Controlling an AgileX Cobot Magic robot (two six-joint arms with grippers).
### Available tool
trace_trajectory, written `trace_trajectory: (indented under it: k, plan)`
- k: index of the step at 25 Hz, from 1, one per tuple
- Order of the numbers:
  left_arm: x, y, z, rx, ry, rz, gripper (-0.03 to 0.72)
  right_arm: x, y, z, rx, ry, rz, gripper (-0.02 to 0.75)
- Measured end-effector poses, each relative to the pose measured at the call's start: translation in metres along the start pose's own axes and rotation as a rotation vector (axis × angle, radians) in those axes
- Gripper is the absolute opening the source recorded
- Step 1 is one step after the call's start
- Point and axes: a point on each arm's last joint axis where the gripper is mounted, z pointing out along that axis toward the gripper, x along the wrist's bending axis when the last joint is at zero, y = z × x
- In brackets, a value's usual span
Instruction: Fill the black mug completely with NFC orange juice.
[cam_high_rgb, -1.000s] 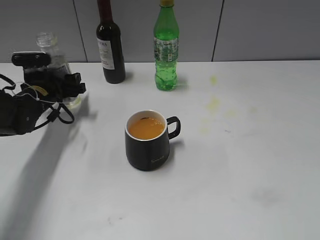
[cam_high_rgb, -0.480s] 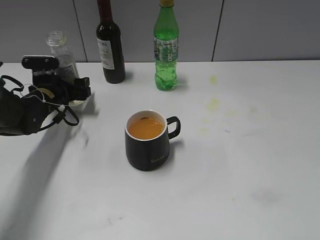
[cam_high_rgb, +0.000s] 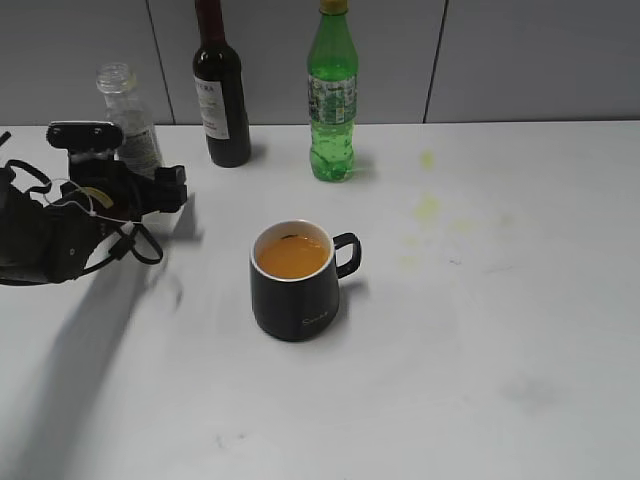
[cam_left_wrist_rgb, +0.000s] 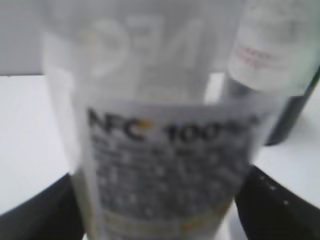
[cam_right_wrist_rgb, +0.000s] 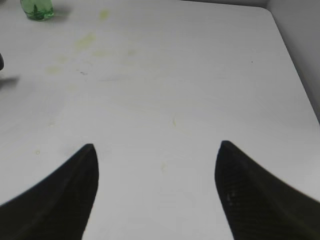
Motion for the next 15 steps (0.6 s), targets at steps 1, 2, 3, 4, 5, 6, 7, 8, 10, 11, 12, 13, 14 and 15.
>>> trace_trajectory:
  k: [1,2,3,4,5,6,7,8,10,11,12,13,14,15]
  plan:
    - [-0.002,-0.002,-0.004,0.010,-0.004,0.001,0.667,0.000,0.000,0.000,0.000,0.000,0.000,0.553]
    - [-0.004,-0.002,-0.008,0.014,-0.003,-0.002,0.667,0.000,0.000,0.000,0.000,0.000,0.000,0.553]
    - [-0.004,-0.003,-0.011,0.015,0.001,-0.005,0.667,0.000,0.000,0.000,0.000,0.000,0.000,0.553]
    - [-0.004,-0.003,-0.015,0.015,0.006,-0.010,0.667,0.000,0.000,0.000,0.000,0.000,0.000,0.553]
    - [-0.003,-0.005,-0.019,0.024,0.013,-0.014,0.667,0.000,0.000,0.000,0.000,0.000,0.000,0.553]
    - [-0.002,-0.006,-0.025,0.036,0.024,-0.021,0.667,0.000,0.000,0.000,0.000,0.000,0.000,0.553]
    - [0.000,-0.008,-0.031,0.049,0.034,-0.028,0.667,0.000,0.000,0.000,0.000,0.000,0.000,0.553]
    - [0.001,-0.007,-0.036,0.055,0.044,-0.035,0.667,0.000,0.000,0.000,0.000,0.000,0.000,0.553]
    - [0.004,-0.007,-0.049,0.073,0.057,-0.043,0.666,0.000,0.000,0.000,0.000,0.000,0.000,0.553]
    - [0.005,-0.004,-0.055,0.070,0.058,-0.044,0.664,0.000,0.000,0.000,0.000,0.000,0.000,0.553]
    - [0.006,-0.003,-0.061,0.076,0.057,-0.043,0.664,0.000,0.000,0.000,0.000,0.000,0.000,0.553]
    - [0.006,0.000,-0.067,0.084,0.053,-0.043,0.661,0.000,0.000,0.000,0.000,0.000,0.000,0.553]
    - [0.007,0.002,-0.074,0.105,0.047,-0.044,0.657,0.000,0.000,0.000,0.000,0.000,0.000,0.553]
    - [0.007,0.006,-0.080,0.133,0.037,-0.046,0.654,0.000,0.000,0.000,0.000,0.000,0.000,0.553]
